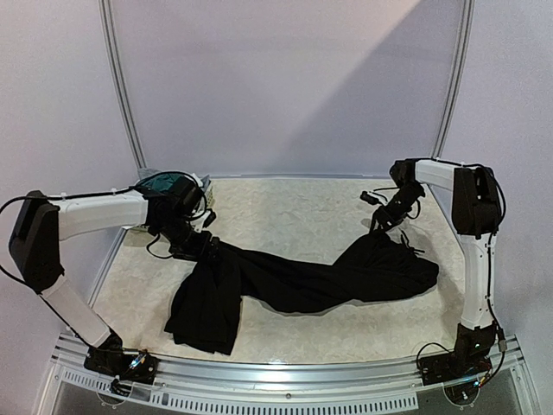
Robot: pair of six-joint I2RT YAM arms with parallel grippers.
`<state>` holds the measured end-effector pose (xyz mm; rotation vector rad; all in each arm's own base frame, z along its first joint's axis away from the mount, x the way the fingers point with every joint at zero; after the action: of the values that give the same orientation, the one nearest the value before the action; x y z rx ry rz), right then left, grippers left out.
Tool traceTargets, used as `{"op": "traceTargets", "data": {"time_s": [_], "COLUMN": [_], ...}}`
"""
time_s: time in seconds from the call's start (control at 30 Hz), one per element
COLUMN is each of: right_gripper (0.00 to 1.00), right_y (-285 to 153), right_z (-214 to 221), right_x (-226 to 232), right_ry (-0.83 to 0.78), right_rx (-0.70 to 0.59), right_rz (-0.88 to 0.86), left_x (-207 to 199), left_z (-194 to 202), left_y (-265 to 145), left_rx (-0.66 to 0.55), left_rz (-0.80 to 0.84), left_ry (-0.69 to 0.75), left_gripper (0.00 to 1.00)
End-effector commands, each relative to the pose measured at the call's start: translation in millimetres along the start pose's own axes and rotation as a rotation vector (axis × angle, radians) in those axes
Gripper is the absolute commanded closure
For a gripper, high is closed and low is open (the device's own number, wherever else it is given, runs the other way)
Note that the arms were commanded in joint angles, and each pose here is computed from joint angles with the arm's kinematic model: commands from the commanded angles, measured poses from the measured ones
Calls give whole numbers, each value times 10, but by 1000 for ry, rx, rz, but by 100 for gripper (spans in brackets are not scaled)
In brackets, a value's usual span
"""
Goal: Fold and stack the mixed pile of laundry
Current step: Pick up the crumpled trousers from the center of the board.
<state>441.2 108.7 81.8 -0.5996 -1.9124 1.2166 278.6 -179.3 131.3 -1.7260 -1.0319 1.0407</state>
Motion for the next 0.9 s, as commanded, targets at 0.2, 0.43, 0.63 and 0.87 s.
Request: {"op": "traceTargets", "data": {"time_s": [0.2,0.43,0.63,0.87], "right_gripper": [43,39,83,100], "right_y": [15,-78,10,-713], "right_z": [4,-35,31,-205], "right_x": [-116,-204,-197,-335], "right_ry": [46,24,25,75], "right_rx": [6,2,42,-155], "right_rz": [34,110,62,144], "left_x": [-21,-51,-115,-398], "left_z": [32,73,46,-80], "left_y": [147,118,96,-319], "left_rx": [39,42,28,-3], "left_rz": [48,63,87,197], "left_ry": [14,32,54,209], "left_gripper": [42,68,100,100]}}
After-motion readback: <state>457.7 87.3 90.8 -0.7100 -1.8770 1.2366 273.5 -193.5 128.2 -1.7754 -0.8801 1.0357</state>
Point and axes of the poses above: each gripper's point midway between its finger pads, its own y axis out along the fingers, its own x axis along the line the jaws close on, z = x × y, the point moved 6 cm from there along -y, back along the fingers, and after that the axes turned 3 degrees about y, right-handed, at the moved point
